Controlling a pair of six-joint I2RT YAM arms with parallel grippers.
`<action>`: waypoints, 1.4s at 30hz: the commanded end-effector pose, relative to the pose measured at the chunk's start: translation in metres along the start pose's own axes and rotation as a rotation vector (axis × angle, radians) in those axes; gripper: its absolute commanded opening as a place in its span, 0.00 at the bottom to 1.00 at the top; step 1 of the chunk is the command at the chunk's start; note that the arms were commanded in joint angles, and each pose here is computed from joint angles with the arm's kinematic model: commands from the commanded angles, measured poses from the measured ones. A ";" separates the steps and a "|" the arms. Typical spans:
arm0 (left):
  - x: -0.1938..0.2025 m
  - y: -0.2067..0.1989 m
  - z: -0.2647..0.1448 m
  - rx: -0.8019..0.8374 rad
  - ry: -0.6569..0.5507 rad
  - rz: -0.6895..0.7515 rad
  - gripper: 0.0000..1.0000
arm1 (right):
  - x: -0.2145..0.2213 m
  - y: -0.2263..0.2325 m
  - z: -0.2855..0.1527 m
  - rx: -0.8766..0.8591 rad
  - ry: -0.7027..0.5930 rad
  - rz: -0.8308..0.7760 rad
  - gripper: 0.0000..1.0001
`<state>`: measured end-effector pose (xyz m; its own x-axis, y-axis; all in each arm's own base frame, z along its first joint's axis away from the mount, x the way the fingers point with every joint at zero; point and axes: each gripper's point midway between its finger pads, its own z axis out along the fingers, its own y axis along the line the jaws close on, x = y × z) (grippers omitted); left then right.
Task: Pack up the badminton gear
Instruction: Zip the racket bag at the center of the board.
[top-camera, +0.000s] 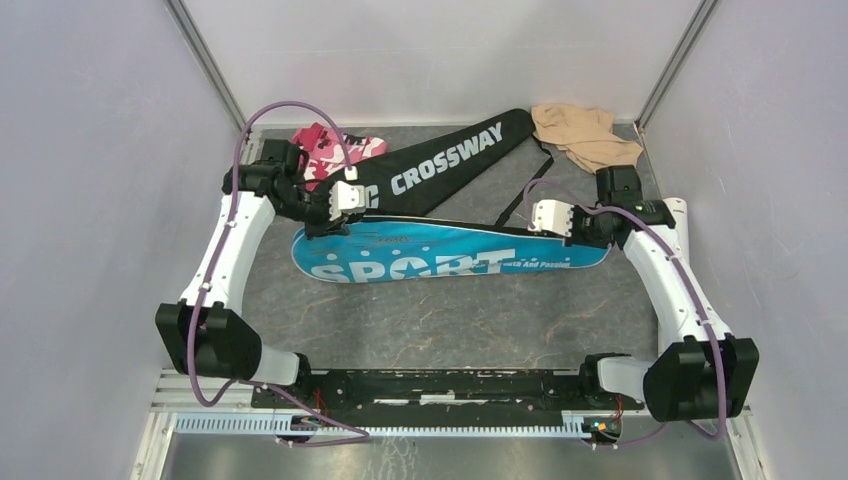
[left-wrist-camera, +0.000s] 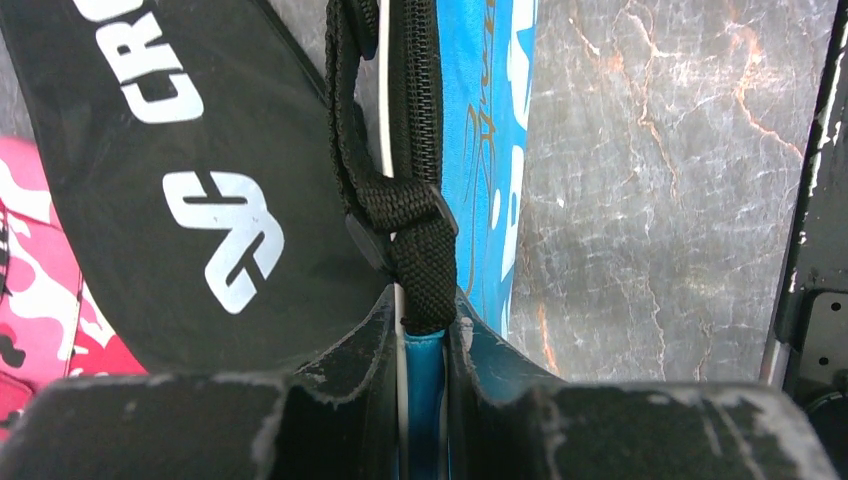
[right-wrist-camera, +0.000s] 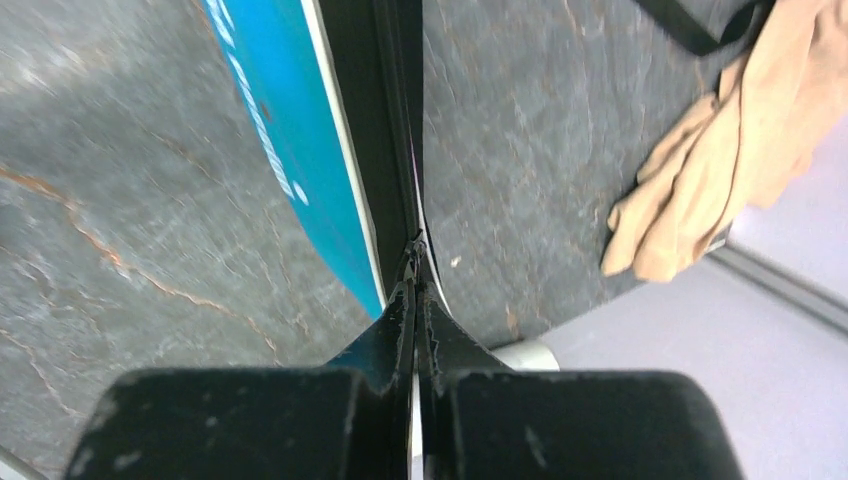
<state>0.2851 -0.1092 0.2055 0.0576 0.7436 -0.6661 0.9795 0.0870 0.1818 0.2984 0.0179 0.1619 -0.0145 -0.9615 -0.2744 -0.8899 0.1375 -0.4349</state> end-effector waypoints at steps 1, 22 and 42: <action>0.028 0.006 -0.019 -0.021 0.124 0.018 0.02 | 0.040 -0.025 -0.016 0.126 0.129 -0.021 0.00; 0.024 0.024 -0.020 -0.070 0.071 -0.154 0.02 | 0.138 0.004 0.033 0.026 0.149 0.210 0.01; 0.039 0.057 0.038 -0.198 0.060 -0.766 0.06 | 0.016 -0.059 -0.005 0.026 -0.338 0.460 0.84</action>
<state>0.3269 -0.1131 0.1732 -0.5446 0.5315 -0.6487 0.7984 0.5654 -0.2070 0.3551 -0.0415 0.1621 -0.2824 -0.7412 -0.6090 -0.8099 0.5244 -0.2627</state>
